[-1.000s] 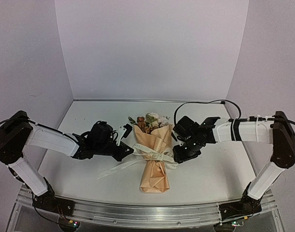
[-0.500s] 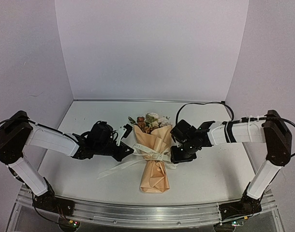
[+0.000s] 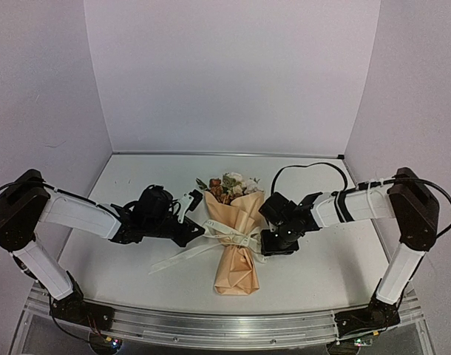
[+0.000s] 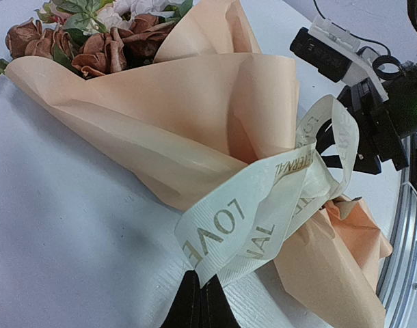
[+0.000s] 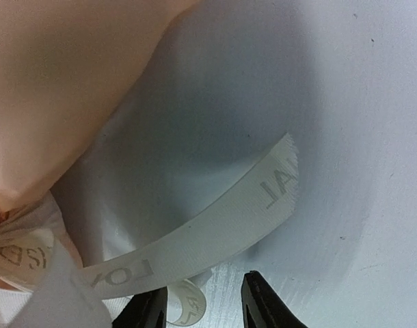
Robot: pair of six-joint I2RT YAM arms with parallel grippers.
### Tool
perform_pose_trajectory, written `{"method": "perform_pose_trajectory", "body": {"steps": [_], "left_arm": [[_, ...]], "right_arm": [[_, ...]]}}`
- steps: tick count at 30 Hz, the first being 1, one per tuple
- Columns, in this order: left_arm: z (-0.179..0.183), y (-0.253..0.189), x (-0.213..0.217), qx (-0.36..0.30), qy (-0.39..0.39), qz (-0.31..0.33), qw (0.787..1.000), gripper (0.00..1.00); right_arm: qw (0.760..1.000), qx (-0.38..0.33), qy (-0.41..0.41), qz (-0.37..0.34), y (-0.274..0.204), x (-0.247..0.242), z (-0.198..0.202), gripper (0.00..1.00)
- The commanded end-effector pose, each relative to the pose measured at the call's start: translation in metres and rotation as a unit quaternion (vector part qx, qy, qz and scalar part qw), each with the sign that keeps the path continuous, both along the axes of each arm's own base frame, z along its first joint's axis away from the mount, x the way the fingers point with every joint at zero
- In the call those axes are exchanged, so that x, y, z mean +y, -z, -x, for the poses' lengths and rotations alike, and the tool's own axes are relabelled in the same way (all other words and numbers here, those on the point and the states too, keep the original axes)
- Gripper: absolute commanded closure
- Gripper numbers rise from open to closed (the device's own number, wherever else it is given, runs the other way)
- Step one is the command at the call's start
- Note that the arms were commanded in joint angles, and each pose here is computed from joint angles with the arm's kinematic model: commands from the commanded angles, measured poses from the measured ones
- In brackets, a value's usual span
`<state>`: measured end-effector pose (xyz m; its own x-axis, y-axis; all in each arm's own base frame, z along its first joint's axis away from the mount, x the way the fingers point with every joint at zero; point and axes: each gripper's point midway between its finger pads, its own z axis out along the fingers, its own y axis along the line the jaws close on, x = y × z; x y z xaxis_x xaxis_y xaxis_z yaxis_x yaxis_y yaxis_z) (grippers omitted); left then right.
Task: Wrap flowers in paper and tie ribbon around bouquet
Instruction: Tie the half-tied ribbon around the folded bouquet.
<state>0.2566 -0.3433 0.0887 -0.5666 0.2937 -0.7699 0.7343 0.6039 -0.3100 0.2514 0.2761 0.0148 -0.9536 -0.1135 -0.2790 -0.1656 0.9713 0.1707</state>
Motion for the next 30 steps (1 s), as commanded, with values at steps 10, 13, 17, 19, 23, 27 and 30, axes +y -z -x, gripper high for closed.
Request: {"method": "perform_pose_trajectory", "body": {"steps": [10, 13, 17, 19, 23, 27, 30], "left_arm": [[-0.007, -0.013, -0.010, -0.005, 0.004, 0.019, 1.000, 1.00], [-0.007, -0.012, -0.010, -0.004, 0.004, 0.019, 1.000, 1.00], [-0.007, -0.012, -0.010, -0.003, 0.004, 0.019, 1.000, 1.00], [-0.007, -0.012, -0.010, -0.003, 0.005, 0.019, 1.000, 1.00], [-0.006, -0.013, -0.010, -0.004, 0.005, 0.018, 1.000, 1.00], [-0.007, -0.013, -0.009, -0.005, 0.003, 0.017, 1.000, 1.00], [-0.006, -0.014, -0.008, -0.006, 0.002, 0.016, 1.000, 1.00]], "right_arm": [[0.999, -0.005, 0.019, -0.042, -0.007, 0.008, -0.001, 0.62], [0.999, -0.011, 0.010, -0.043, -0.011, 0.008, 0.000, 0.66], [0.999, -0.017, -0.017, -0.047, -0.021, 0.013, 0.003, 0.80], [0.999, -0.015, -0.029, -0.041, -0.025, 0.013, 0.007, 0.88], [0.998, -0.022, -0.044, -0.036, -0.029, 0.009, 0.010, 1.00], [0.996, -0.032, -0.073, -0.033, -0.032, 0.006, 0.016, 0.85], [0.990, -0.048, -0.125, -0.049, -0.030, 0.011, 0.023, 0.78]]}}
